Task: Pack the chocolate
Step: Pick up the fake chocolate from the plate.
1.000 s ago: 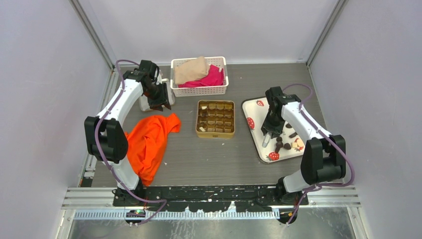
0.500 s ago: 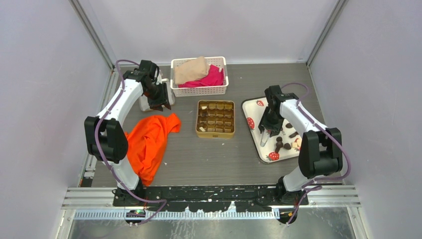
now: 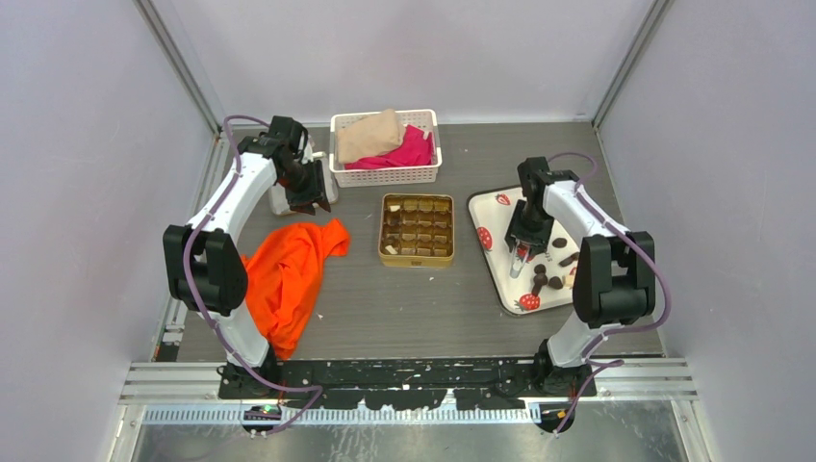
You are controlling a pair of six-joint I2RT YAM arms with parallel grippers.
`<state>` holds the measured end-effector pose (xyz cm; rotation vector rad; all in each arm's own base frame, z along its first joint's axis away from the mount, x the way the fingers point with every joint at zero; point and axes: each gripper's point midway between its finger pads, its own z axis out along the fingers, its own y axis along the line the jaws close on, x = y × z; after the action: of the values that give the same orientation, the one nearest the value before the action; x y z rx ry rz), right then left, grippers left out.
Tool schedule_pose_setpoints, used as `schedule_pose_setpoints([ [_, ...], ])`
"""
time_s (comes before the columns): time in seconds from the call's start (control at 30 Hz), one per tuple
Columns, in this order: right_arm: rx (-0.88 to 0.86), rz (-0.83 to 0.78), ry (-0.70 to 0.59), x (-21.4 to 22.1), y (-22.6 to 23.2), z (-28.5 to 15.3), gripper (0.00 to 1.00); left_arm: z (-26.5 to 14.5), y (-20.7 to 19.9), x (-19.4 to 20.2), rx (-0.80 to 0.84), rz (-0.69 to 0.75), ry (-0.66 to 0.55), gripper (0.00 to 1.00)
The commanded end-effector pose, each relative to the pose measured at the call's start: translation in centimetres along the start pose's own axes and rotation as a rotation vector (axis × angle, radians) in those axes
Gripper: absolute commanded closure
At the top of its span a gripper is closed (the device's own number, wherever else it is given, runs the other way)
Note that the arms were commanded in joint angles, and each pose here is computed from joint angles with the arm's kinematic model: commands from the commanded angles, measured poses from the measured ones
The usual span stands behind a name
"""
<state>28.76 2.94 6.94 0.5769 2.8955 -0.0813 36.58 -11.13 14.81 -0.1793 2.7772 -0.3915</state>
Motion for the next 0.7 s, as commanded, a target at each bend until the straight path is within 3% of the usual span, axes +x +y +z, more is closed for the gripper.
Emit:
schedule_pose_setpoints([
  [0.0,-0.011,-0.062,-0.013,-1.3,0.3,-0.8,0.51,-1.3,-0.3,-1.3,0.016,0.006,-0.062,0.58],
  [0.1,-0.022,-0.073,0.003,-1.0,0.5,-0.9,0.56,-1.3,-0.3,-1.4,0.015,0.006,-0.063,0.58],
  [0.47,-0.038,-0.081,0.009,0.0,0.0,-3.0,0.94,-1.0,-0.4,-1.6,0.016,0.005,-0.058,0.58],
  [0.67,-0.06,-0.09,-0.048,-0.6,-0.1,-6.0,0.99,-0.9,-0.5,-1.9,0.021,0.005,-0.06,0.58],
])
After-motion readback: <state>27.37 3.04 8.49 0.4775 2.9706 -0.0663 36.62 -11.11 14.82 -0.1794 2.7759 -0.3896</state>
